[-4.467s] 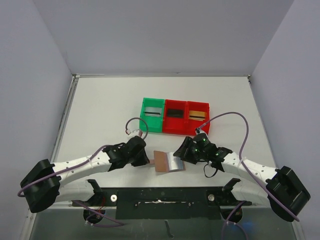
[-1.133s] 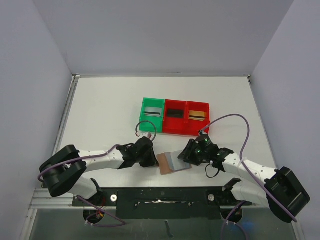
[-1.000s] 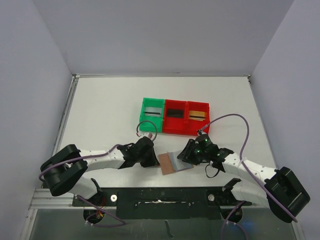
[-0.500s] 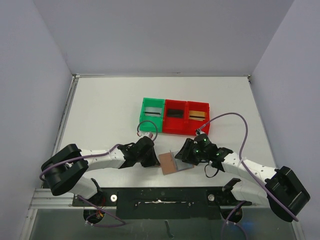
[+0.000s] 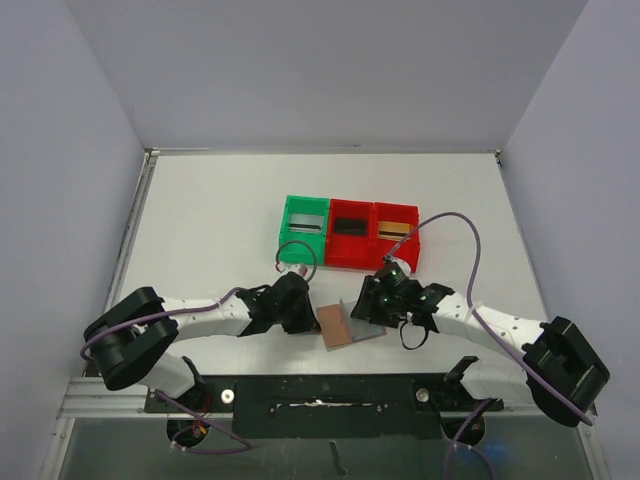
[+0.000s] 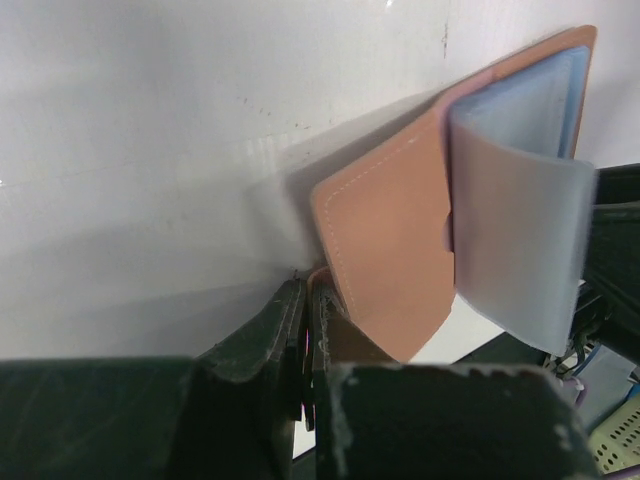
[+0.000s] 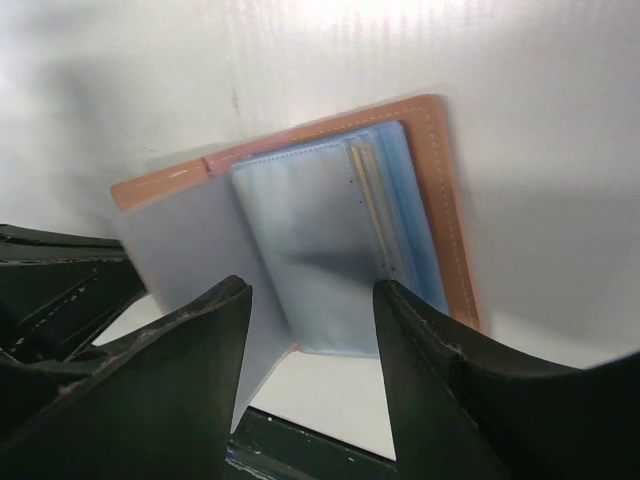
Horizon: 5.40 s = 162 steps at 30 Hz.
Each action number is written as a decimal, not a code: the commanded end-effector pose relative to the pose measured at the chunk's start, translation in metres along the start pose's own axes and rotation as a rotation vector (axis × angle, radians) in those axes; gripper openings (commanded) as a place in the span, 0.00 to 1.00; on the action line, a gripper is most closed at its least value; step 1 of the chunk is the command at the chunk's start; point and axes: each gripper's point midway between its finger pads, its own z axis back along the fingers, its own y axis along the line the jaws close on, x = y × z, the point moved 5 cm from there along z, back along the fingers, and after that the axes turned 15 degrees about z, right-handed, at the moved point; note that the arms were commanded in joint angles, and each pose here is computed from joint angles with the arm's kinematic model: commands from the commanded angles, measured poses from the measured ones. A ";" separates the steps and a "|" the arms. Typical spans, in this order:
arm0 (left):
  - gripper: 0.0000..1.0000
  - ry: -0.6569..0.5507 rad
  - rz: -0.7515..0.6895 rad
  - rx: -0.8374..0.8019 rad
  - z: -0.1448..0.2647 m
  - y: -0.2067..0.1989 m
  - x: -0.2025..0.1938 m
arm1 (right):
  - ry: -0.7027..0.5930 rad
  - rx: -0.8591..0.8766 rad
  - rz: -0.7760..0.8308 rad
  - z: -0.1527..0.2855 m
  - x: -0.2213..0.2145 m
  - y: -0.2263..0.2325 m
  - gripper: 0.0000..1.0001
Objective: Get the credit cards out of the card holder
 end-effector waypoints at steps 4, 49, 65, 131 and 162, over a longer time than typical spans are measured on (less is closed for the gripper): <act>0.00 0.010 -0.031 -0.062 -0.003 -0.020 0.001 | 0.012 0.004 0.090 -0.010 0.008 0.024 0.49; 0.00 0.037 -0.055 -0.042 -0.006 -0.027 0.000 | 0.070 -0.317 0.277 -0.013 0.007 0.008 0.44; 0.00 0.051 -0.059 -0.023 -0.010 -0.023 -0.002 | -0.038 -0.157 0.263 0.003 0.020 0.035 0.11; 0.24 -0.054 0.014 0.003 -0.026 -0.022 0.010 | -0.083 0.290 -0.090 -0.012 0.011 0.033 0.23; 0.00 -0.020 -0.095 0.042 -0.023 -0.025 0.006 | -0.093 0.076 -0.051 0.017 0.023 -0.033 0.41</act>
